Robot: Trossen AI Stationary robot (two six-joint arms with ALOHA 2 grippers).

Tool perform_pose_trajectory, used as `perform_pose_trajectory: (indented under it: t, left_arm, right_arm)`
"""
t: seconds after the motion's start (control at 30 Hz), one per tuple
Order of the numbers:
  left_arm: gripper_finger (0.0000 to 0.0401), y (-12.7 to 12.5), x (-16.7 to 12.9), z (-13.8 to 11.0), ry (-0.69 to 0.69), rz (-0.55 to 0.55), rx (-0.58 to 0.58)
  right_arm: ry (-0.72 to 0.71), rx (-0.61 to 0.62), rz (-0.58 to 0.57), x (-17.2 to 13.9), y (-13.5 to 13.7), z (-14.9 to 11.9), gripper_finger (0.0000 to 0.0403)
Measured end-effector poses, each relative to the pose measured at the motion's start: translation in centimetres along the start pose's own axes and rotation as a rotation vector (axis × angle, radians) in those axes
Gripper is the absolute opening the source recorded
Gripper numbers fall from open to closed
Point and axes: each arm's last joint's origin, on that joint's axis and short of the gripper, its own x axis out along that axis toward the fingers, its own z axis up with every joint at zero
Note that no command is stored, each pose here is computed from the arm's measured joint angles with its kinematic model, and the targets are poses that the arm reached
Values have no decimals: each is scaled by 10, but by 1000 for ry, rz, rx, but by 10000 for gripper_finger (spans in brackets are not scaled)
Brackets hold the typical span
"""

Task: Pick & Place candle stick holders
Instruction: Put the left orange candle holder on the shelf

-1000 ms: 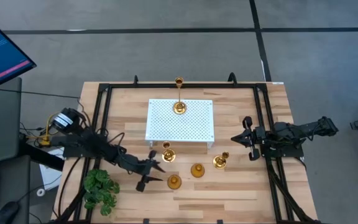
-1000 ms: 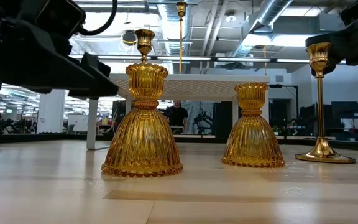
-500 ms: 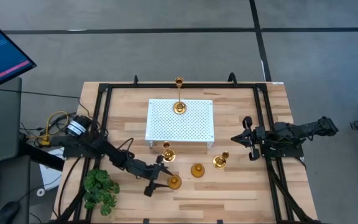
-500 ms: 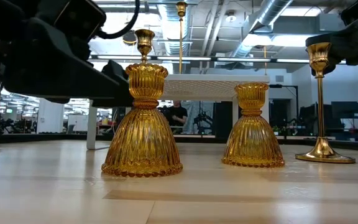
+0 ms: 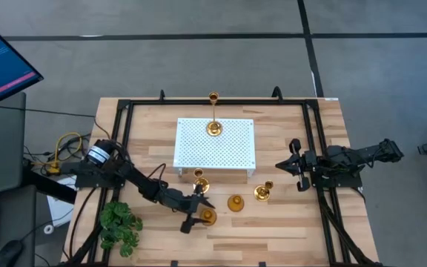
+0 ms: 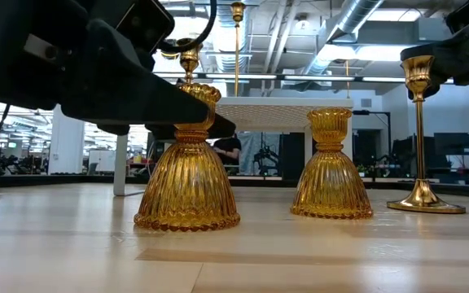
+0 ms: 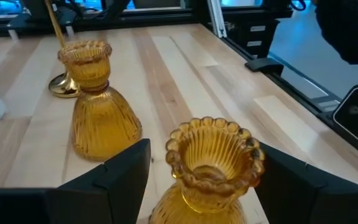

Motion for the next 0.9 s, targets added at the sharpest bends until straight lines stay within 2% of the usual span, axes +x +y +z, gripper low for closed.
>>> perform_pose_trajectory:
  t: [0.23, 0.7, 0.9]
  left_arm:
    - [253, -1, 0, 0, 0, -4, 0]
    - [157, -1, 0, 0, 2, -4, -30]
    - [146, -1, -4, 3, 1, -6, -85]
  right_arm:
    - [0, 1, 0, 0, 0, 0, 0]
    - [0, 1, 0, 0, 0, 0, 0]
    - [0, 1, 0, 0, 0, 0, 0]
